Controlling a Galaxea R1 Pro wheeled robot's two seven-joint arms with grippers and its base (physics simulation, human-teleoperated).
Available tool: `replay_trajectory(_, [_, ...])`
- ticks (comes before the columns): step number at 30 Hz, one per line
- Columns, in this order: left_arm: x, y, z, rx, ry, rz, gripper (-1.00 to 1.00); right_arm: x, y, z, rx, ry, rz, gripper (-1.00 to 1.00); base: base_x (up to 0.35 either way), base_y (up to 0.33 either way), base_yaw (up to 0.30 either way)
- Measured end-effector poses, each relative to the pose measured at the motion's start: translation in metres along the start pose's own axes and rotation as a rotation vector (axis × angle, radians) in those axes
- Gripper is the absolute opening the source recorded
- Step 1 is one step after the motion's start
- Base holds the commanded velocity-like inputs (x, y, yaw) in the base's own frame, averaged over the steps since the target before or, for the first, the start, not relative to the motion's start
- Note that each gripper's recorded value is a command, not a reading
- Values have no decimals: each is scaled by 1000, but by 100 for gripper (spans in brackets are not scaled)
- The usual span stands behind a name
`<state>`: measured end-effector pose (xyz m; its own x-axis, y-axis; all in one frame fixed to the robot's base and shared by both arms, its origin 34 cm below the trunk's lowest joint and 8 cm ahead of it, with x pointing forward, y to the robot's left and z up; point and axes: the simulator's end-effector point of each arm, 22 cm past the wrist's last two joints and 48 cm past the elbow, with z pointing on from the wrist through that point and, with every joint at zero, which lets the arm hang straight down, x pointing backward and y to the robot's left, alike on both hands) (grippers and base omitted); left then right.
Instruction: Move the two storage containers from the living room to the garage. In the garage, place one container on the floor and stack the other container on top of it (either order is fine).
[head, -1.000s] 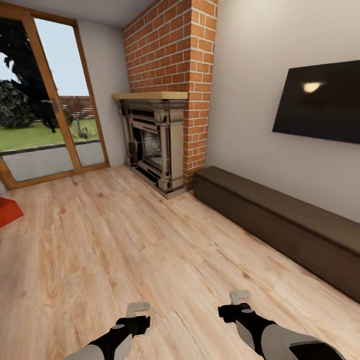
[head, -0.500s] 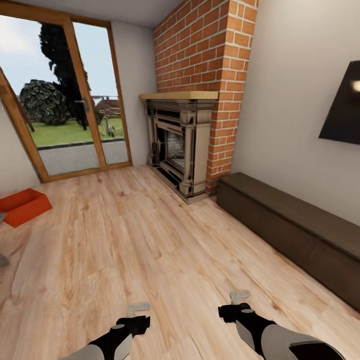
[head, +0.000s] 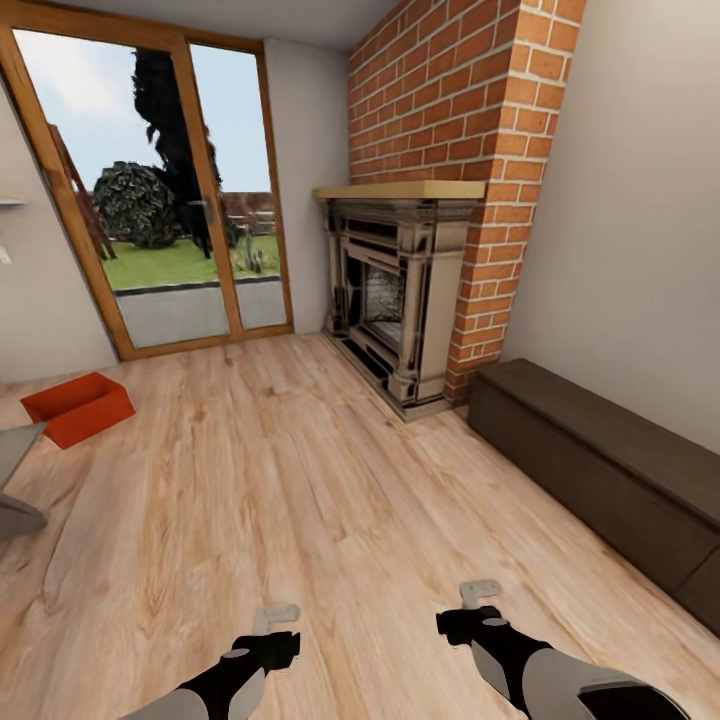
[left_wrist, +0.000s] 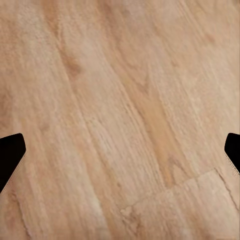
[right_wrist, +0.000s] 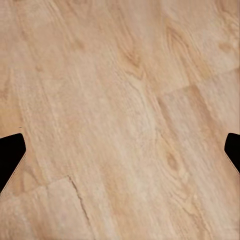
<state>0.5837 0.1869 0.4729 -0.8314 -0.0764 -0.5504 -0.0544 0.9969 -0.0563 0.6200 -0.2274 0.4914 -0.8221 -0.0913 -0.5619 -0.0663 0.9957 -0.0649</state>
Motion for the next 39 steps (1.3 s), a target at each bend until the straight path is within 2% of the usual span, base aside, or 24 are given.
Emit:
replay_trajectory(20, [0,0,0,0,1,0,100,0,0,0,-1,1,0,100,345,0,20])
replay_trajectory(39, [0,0,0,0,1,0,100,0,0,0,0,1,0,100,345,0,251])
